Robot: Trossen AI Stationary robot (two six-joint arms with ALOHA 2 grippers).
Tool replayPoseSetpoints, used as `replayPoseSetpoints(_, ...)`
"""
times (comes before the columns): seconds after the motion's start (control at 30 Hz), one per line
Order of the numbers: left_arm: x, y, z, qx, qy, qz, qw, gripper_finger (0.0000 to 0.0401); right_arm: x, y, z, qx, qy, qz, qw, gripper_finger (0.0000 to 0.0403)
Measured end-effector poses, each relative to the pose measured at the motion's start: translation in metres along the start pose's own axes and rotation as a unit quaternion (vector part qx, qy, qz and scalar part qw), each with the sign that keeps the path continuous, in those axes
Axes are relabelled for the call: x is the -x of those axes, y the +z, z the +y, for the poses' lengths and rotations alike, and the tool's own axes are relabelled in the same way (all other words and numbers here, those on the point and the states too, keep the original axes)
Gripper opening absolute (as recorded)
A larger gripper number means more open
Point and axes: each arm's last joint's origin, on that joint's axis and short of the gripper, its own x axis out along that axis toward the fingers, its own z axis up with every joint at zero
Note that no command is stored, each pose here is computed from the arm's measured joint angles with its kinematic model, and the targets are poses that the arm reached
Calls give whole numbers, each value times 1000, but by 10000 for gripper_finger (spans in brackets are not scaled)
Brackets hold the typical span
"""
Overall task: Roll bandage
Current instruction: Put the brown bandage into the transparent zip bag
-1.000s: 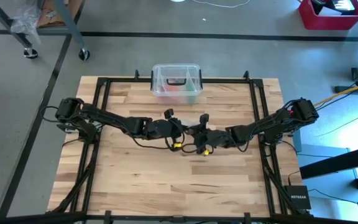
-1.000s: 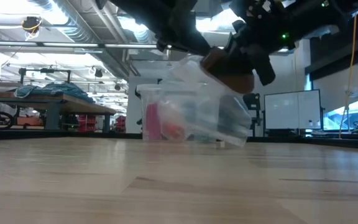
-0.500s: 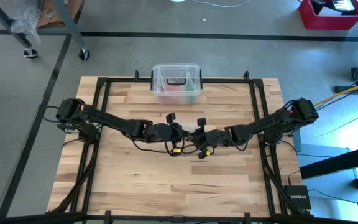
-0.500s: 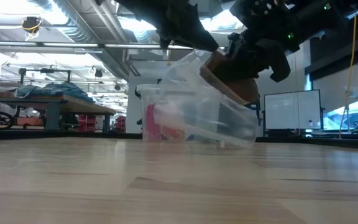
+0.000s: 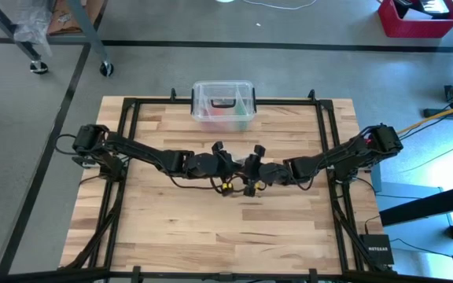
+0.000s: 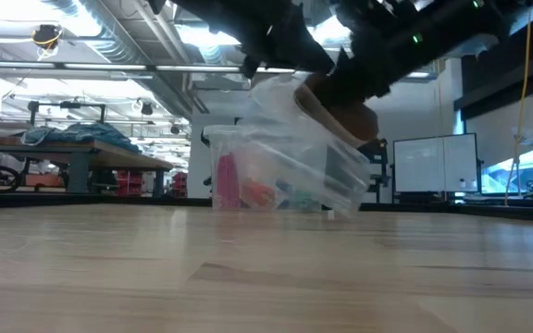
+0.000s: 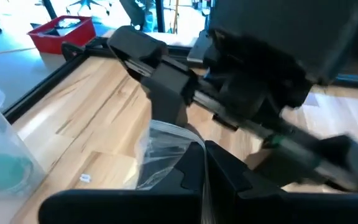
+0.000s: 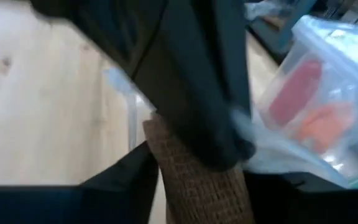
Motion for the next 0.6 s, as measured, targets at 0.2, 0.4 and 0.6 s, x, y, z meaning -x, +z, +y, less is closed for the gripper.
replayPoseSetpoints(0.2, -1, -7, 8, 15, 21, 41, 999, 1, 4, 25, 2, -51, 51, 87, 994, 252)
replayPoseSetpoints(0.4, -2, -8, 12, 28, 35, 46, 998, 1, 10, 44, -2, -65, 16, 117, 991, 256)
replayPoseSetpoints(0.6, -2, -8, 11, 26, 33, 46, 998, 1, 22, 65, 2, -46, 41, 140, 988, 256)
